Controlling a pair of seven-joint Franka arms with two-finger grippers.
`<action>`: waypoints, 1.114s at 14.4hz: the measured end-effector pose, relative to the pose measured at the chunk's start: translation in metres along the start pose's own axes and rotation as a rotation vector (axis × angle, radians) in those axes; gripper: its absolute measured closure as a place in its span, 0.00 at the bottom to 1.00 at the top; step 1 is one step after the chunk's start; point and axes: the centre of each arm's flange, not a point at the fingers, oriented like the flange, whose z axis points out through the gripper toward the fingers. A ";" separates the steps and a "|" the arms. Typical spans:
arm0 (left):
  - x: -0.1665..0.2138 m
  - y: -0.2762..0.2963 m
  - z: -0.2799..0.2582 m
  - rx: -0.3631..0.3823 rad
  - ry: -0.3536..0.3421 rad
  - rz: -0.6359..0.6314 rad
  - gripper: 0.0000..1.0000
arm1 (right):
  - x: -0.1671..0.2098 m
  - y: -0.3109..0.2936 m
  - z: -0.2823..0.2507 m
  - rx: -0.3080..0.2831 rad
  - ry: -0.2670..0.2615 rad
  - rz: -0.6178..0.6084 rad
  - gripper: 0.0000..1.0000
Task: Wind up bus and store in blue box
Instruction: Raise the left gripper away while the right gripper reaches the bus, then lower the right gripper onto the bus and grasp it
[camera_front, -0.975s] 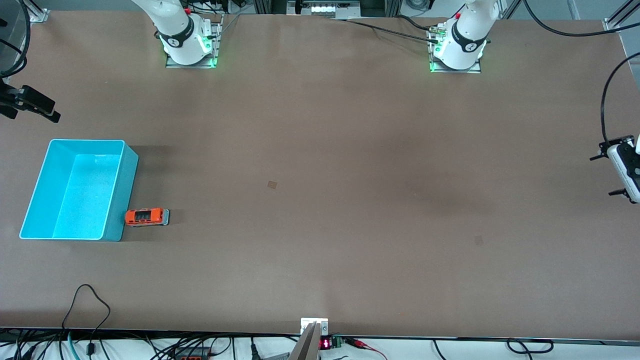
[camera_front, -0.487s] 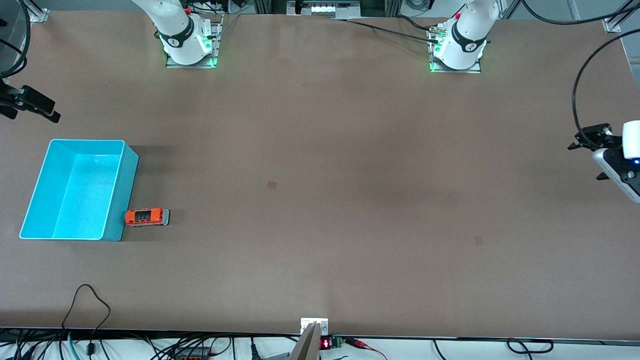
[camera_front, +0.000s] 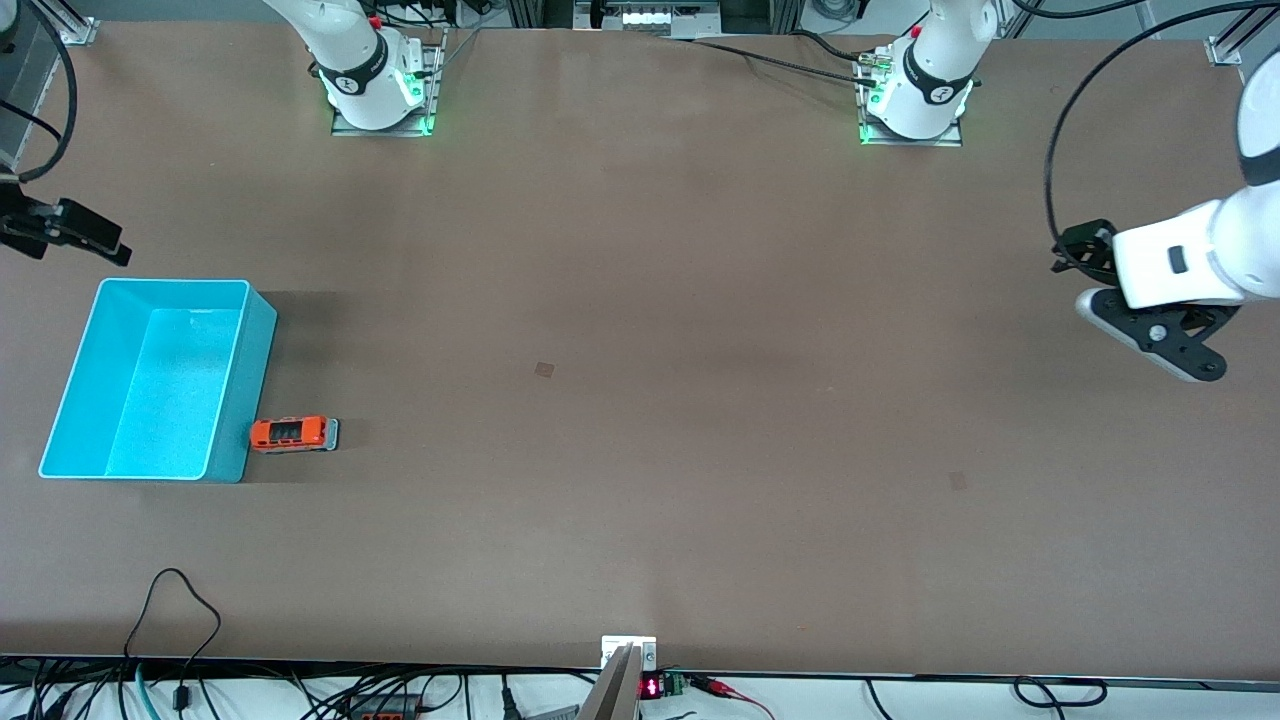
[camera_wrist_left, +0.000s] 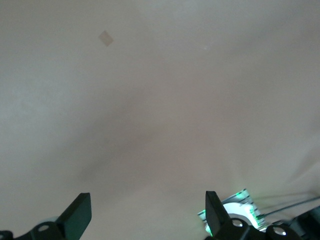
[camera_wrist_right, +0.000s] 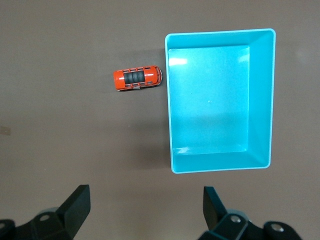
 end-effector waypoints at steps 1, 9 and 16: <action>0.000 0.000 -0.002 0.000 0.003 -0.050 0.00 | 0.005 -0.002 0.008 -0.001 -0.011 -0.024 0.00; -0.011 0.025 -0.025 0.035 0.071 -0.415 0.00 | 0.042 -0.046 0.071 -0.014 -0.048 -0.164 0.00; -0.055 0.024 -0.010 0.037 0.239 -0.572 0.00 | 0.080 -0.054 0.129 -0.011 -0.089 -0.599 0.00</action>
